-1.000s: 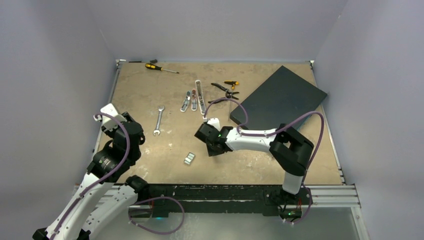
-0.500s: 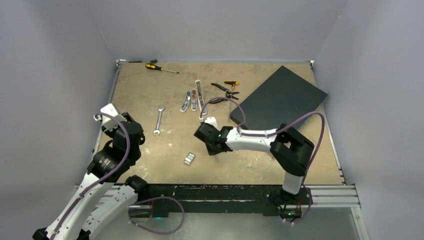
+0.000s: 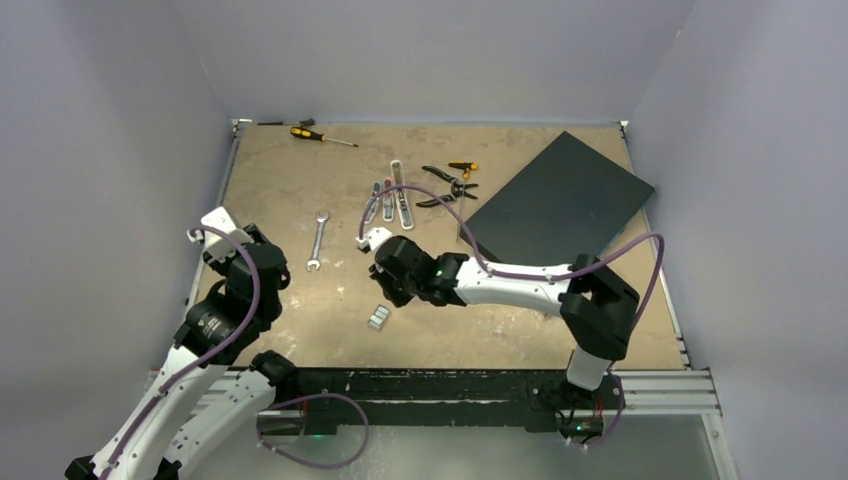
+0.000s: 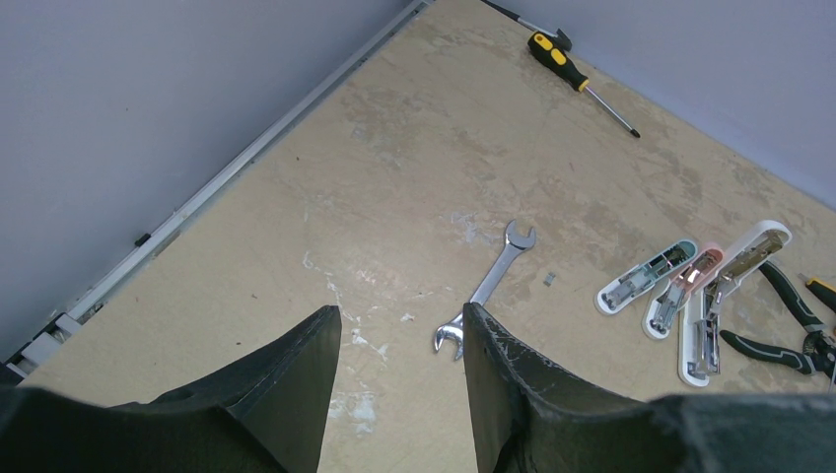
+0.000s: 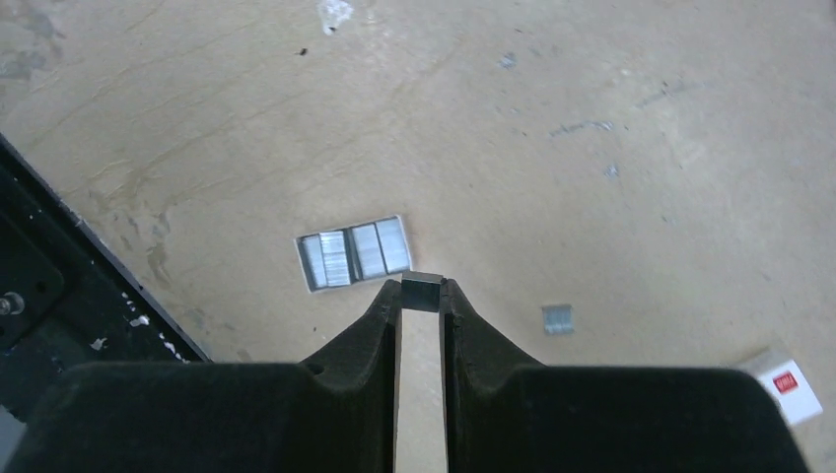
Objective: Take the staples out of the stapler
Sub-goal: Place the staple in the staple box, then adjust the staple in the staple box.
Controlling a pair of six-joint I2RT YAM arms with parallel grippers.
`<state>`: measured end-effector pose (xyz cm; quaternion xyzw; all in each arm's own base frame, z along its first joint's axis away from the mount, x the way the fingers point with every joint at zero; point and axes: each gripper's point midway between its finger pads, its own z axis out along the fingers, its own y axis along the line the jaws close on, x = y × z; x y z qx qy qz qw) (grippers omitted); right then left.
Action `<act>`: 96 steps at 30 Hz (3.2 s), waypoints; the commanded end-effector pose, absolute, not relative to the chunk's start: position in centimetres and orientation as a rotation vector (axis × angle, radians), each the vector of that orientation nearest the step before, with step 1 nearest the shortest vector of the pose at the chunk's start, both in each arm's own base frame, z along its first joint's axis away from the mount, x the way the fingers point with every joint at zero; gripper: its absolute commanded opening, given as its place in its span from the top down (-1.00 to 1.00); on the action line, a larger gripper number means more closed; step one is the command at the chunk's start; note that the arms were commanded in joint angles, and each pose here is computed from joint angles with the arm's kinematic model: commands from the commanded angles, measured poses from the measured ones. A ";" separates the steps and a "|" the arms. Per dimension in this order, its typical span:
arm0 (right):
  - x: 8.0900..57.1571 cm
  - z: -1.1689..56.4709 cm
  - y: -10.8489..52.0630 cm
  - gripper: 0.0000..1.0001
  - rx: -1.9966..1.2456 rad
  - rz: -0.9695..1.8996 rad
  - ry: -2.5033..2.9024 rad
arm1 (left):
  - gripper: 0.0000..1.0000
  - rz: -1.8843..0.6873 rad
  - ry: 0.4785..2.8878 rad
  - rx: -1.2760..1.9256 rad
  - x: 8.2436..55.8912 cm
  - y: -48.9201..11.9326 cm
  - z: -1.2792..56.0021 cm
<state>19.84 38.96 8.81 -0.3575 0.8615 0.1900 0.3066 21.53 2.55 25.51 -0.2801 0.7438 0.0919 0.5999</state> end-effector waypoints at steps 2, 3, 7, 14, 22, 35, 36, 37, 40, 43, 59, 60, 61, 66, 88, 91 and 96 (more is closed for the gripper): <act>18.9 8.7 42.2 0.78 -1.145 0.564 2.176 | 0.06 0.204 1.700 -0.654 21.8 2.5 26.4; 18.9 8.6 42.3 0.78 -1.152 0.564 2.177 | 0.05 0.204 1.700 -0.655 21.8 2.5 26.4; 18.9 8.1 42.8 0.77 -1.176 0.565 2.170 | 0.05 0.205 1.700 -0.656 21.8 2.5 26.3; 18.1 7.0 43.4 0.76 -1.252 0.572 2.170 | 0.05 0.206 1.701 -0.654 21.8 2.5 26.3; 18.1 5.9 43.2 0.73 -1.280 0.513 2.175 | 0.05 0.204 1.701 -0.654 21.9 2.5 26.3; 18.2 4.8 42.4 0.69 -1.308 0.444 2.190 | 0.05 0.205 1.704 -0.649 21.9 2.4 26.3; 18.2 4.8 42.4 0.69 -1.309 0.444 2.191 | 0.05 0.205 1.704 -0.649 21.9 2.4 26.3; 18.2 4.7 42.4 0.69 -1.312 0.441 2.193 | 0.05 0.205 1.704 -0.650 21.9 2.4 26.3; 18.1 4.7 42.2 0.68 -1.313 0.438 2.195 | 0.05 0.203 1.704 -0.649 21.9 2.4 26.3; 18.0 4.9 42.1 0.67 -1.315 0.442 2.194 | 0.05 0.203 1.703 -0.650 21.9 2.4 26.3; 17.9 6.1 42.4 0.46 -1.301 0.470 2.174 | 0.05 0.203 1.703 -0.651 21.9 2.4 26.3; 17.9 6.1 42.3 0.46 -1.298 0.471 2.175 | 0.05 0.201 1.703 -0.650 21.9 2.4 26.3; 17.9 6.3 42.3 0.45 -1.297 0.470 2.173 | 0.05 0.203 1.703 -0.651 21.9 2.4 26.3; 18.3 7.5 42.5 0.36 -1.259 0.473 2.156 | 0.05 0.201 1.702 -0.650 21.9 2.4 26.3; 20.5 8.4 42.1 0.84 -1.061 0.529 2.227 | 0.05 0.203 1.703 -0.650 21.9 2.4 26.3; 19.8 7.6 42.9 1.00 -1.112 0.579 2.233 | 0.05 0.202 1.703 -0.649 21.9 2.4 26.3; 19.1 6.3 43.1 1.00 -1.149 0.590 2.250 | 0.04 0.202 1.703 -0.650 21.9 2.4 26.3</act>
